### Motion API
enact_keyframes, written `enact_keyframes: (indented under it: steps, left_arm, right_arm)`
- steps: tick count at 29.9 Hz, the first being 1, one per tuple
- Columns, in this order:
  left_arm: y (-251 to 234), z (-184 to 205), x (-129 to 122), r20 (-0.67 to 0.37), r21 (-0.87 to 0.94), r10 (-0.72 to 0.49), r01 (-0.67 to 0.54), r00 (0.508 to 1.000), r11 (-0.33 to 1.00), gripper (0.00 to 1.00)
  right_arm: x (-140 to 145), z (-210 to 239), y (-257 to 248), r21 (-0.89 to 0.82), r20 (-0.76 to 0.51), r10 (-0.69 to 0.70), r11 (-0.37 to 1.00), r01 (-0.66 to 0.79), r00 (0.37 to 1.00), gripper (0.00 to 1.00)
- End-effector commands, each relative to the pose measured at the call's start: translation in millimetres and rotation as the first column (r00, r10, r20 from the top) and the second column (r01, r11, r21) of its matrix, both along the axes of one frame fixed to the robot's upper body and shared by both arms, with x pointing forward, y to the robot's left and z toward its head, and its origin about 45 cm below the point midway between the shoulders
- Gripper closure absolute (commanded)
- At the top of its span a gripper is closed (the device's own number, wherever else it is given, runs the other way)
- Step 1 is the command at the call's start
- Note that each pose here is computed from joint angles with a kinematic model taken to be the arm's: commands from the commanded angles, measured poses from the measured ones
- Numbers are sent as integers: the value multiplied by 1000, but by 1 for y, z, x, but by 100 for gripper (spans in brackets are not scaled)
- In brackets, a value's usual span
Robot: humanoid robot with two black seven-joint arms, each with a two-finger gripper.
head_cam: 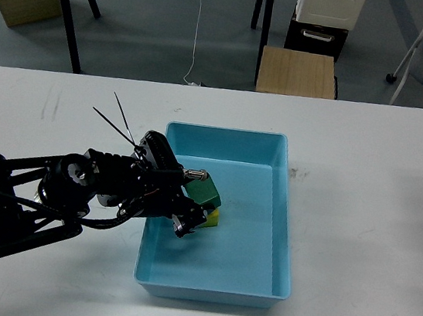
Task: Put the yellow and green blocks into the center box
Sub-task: 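Lower the green cube into the tray beside the yellow cube, then open the left gripper and lift it away from the tray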
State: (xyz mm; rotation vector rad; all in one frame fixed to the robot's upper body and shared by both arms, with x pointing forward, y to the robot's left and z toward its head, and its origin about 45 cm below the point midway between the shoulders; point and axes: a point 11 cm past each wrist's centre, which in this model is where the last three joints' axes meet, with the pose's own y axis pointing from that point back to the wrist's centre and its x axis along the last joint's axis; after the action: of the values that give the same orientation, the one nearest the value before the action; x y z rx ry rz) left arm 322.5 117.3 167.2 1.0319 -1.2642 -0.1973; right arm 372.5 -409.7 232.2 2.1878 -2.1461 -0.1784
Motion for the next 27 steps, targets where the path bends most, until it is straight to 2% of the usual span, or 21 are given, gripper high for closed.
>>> enact_keyframes:
  steps: [1,3,9,12,19,24,27]
  left_arm:
    - [-5,-1,-4,-7,-9,-8,8,1000,1000,42]
    - [-5,-2,-4,-8,-9,-8,8,1000,1000,30]
    - [-5,0,-3,-7,-10,-14,14,1000,1000,11]
    - [-5,0,-3,-9,-10,-13,13,1000,1000,5]
    - [-6,8,3,10,-26,-6,6,1000,1000,1]
    - [-8,80,51,158,-146,82,-59,984,988,1]
    - [-11,132,72,199,-265,138,-82,970,961,1]
  right_arm:
    - [0,1,-1,-2,1,-2,1000,2,1000,0]
    - [-1,1,-3,-5,0,-4,1000,4,1000,0]
    - [-1,1,-4,-7,0,-6,1000,6,1000,0]
    - [-1,1,-3,-5,1,-6,1000,6,1000,0]
    - [-1,1,-3,-4,1,-5,1000,5,1000,0]
    - [0,1,-2,-3,2,-4,1000,4,1000,0]
    - [0,0,0,2,2,0,1000,0,1000,0]
